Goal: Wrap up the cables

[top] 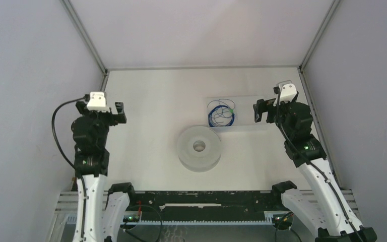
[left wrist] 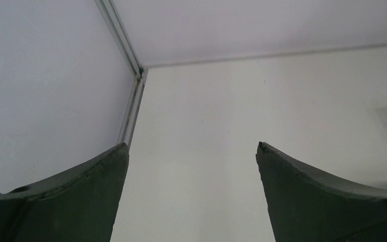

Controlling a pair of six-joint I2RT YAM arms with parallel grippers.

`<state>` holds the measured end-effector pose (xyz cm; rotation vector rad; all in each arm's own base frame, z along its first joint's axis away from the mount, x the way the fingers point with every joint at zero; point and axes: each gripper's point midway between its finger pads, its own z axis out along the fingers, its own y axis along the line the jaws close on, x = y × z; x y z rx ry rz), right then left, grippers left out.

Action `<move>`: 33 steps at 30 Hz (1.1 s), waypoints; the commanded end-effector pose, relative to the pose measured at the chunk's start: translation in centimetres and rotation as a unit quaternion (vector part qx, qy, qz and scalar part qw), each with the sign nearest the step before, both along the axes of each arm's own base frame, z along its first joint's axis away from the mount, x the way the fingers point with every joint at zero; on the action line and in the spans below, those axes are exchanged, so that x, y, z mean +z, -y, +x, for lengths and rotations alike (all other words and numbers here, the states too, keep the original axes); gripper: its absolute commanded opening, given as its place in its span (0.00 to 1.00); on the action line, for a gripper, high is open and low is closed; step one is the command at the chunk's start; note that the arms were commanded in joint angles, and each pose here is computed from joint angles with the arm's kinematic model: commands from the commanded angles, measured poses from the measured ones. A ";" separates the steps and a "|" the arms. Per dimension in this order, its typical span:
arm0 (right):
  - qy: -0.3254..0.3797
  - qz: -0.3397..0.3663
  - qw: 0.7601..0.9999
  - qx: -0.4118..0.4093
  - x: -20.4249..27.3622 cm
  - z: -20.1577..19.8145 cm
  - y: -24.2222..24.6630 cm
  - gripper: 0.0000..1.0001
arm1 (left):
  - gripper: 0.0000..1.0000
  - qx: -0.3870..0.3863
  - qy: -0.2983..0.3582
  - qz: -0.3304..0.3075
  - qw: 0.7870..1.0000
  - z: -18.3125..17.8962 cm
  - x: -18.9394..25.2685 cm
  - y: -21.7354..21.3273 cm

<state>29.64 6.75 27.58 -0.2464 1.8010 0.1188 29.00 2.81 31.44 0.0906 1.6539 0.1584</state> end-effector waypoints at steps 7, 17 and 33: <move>0.095 -0.009 0.995 -0.028 3.5 -0.7 1.6 1.00 | 1.00 -0.030 0.097 -0.040 0.994 -2.0 1.2 1.6; 0.117 -0.017 0.992 -0.047 4.1 -1.1 2.5 1.00 | 1.00 -0.050 0.076 -0.014 0.996 -3.0 1.3 2.2; 0.100 -0.021 0.994 -0.045 3.1 -0.6 2.3 1.00 | 1.00 -0.052 0.063 -0.018 0.996 -2.8 0.9 2.3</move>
